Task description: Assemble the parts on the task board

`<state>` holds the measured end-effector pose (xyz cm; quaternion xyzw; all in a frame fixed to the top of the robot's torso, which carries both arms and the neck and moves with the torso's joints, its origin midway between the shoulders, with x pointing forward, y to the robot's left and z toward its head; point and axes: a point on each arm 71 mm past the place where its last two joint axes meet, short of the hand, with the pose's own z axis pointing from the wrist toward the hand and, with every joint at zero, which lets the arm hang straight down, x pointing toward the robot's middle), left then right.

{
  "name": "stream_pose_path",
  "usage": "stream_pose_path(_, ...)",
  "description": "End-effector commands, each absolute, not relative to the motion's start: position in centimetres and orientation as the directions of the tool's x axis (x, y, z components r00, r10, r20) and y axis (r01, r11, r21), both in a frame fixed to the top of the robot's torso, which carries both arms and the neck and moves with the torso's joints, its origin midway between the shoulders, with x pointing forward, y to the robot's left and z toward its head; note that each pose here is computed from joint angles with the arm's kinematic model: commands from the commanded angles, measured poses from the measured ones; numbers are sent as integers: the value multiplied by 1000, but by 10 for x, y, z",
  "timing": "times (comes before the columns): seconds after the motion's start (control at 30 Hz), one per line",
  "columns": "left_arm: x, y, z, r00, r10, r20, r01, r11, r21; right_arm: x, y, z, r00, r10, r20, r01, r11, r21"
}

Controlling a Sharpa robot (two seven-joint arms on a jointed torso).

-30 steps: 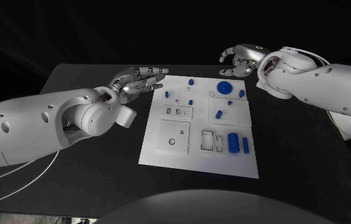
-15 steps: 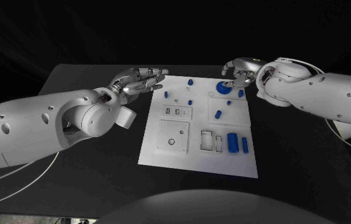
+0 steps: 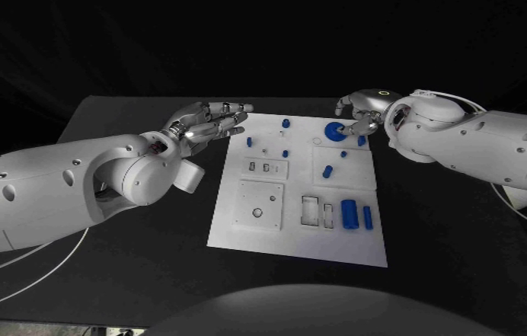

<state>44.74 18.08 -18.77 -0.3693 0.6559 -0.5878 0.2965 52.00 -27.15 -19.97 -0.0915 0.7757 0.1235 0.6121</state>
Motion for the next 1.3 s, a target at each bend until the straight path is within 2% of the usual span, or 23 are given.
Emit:
stream_pose_path(0.03, 447, 178, -186, -571, -819, 50, -125, 27, -992, 520, -270, -202, -234, -51, -971, -304, 952, 23)
stream_pose_path(1.3, 446, 178, -187, -574, -818, 52, -130, 28, -991, 523, -264, -217, -283, -77, -956, -306, 952, 14)
